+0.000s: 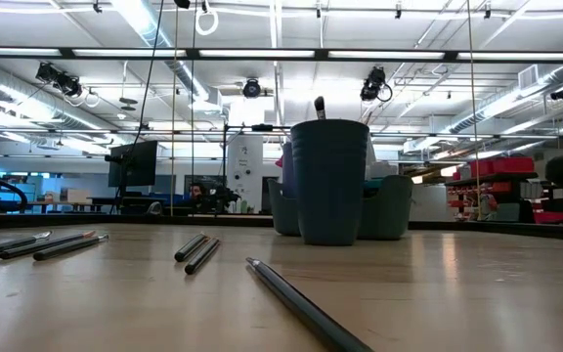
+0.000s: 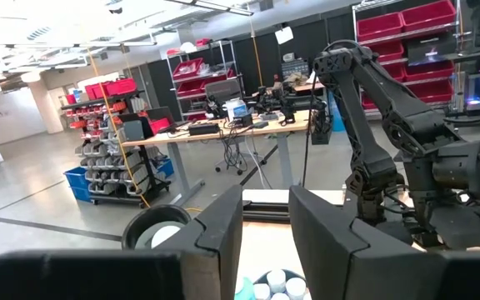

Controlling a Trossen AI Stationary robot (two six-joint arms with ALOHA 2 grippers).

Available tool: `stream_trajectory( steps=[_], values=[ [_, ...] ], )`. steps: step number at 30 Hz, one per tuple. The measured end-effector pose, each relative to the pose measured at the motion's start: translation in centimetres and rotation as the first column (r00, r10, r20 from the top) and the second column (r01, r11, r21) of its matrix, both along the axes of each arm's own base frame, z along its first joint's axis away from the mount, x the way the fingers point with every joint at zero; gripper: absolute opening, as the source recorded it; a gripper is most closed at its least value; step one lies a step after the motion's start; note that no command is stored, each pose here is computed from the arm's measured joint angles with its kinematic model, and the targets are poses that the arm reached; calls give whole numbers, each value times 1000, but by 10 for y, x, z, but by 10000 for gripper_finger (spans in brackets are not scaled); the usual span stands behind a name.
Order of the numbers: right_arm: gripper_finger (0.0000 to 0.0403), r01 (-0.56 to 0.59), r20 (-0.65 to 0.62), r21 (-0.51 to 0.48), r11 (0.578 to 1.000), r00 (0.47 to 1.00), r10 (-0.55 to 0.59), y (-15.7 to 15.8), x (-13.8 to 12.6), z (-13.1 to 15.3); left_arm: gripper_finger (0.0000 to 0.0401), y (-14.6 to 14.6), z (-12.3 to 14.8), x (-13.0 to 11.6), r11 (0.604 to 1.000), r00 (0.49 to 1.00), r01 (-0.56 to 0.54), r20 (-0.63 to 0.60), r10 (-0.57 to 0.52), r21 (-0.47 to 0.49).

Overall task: Pick & Place Paint Supplies
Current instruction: Put the silver paint brush into the blue cup

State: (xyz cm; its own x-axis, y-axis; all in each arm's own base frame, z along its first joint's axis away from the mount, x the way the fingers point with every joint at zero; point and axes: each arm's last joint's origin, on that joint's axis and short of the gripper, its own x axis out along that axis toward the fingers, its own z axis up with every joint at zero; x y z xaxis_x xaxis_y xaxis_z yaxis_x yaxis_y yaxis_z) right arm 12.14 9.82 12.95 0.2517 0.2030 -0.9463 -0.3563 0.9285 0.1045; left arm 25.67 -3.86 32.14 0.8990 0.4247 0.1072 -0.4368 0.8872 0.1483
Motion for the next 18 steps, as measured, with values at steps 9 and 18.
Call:
stream_trajectory(
  steps=[9, 18],
  values=[
    [55, 1, 41, 51, 999, 999, -3, 5, 5, 16, 109, 0, 0, 0, 1000, 1000, 0, 0, 0, 0],
    [55, 42, 47, 56, 998, 998, -45, 5, 6, 16, 109, 0, 0, 0, 1000, 1000, 0, 0, 0, 0]
  ],
)
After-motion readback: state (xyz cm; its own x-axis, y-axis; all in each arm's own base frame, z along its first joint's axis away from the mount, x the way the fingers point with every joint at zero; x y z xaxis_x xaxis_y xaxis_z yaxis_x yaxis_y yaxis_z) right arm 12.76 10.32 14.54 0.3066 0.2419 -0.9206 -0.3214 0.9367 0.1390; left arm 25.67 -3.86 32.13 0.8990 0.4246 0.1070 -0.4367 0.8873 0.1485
